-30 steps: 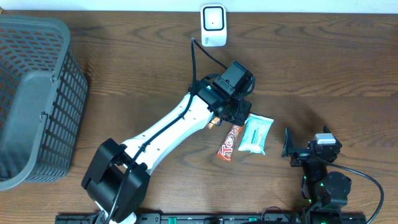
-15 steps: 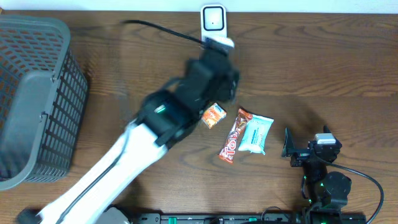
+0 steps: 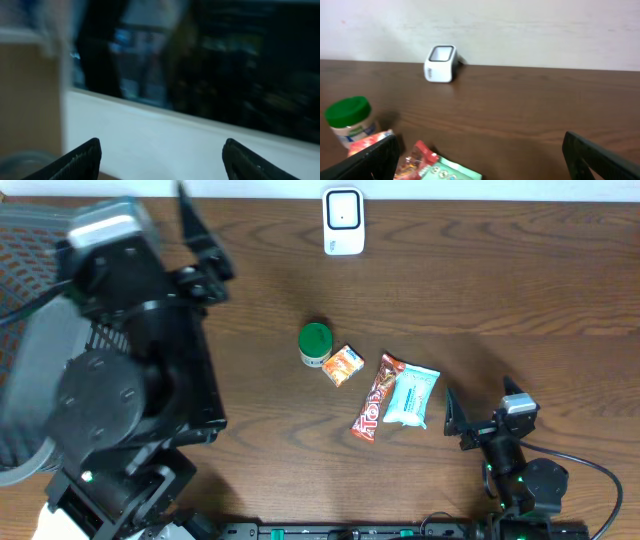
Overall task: Scan the item barcode
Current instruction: 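Retract the left arm to the basket side and raise the right arm, then lower the right gripper onto the chocolate bar and grasp it, then lift the chocolate bar with the right gripper toward the white scanner, then bring the chocolate bar down with the right gripper near the bottle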
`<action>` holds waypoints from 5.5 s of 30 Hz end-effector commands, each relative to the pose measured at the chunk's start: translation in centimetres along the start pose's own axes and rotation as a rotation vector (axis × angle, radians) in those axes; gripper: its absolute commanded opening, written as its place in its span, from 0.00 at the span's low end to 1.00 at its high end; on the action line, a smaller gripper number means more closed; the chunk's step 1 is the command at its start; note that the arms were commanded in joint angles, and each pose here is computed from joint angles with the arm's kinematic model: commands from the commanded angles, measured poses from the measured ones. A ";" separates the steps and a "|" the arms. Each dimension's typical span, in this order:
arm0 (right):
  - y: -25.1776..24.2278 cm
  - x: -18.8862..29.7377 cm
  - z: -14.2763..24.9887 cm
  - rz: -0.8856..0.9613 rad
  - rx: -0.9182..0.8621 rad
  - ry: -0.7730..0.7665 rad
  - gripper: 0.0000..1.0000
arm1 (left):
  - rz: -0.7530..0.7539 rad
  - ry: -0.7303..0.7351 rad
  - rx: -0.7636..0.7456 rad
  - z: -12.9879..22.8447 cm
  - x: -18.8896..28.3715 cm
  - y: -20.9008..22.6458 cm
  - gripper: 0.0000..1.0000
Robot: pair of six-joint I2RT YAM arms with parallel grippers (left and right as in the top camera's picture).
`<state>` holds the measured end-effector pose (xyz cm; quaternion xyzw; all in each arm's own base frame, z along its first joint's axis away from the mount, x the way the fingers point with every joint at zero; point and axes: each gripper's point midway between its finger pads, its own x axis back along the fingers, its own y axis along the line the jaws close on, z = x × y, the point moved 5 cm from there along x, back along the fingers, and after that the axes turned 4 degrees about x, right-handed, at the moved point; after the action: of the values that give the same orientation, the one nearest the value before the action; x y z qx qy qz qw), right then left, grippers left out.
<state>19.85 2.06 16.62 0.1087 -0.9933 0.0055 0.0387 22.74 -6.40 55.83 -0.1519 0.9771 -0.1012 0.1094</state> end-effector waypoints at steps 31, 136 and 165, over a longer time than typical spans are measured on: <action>-2.4 -11.9 -12.0 -0.583 -0.264 0.787 0.99 | -0.546 -0.146 0.061 -4.9 3.8 14.3 0.78; 1.3 -20.3 -11.1 0.229 0.325 1.281 0.02 | -0.614 -0.380 0.277 -5.0 13.4 21.9 0.78; 19.1 -17.8 0.6 0.102 1.019 1.037 0.02 | -0.598 -0.448 0.348 -5.7 17.0 23.5 0.78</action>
<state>34.40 23.67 15.78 0.0173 -0.7468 0.4920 0.4471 0.31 10.93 52.93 -0.4298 0.8158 -0.2488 0.2963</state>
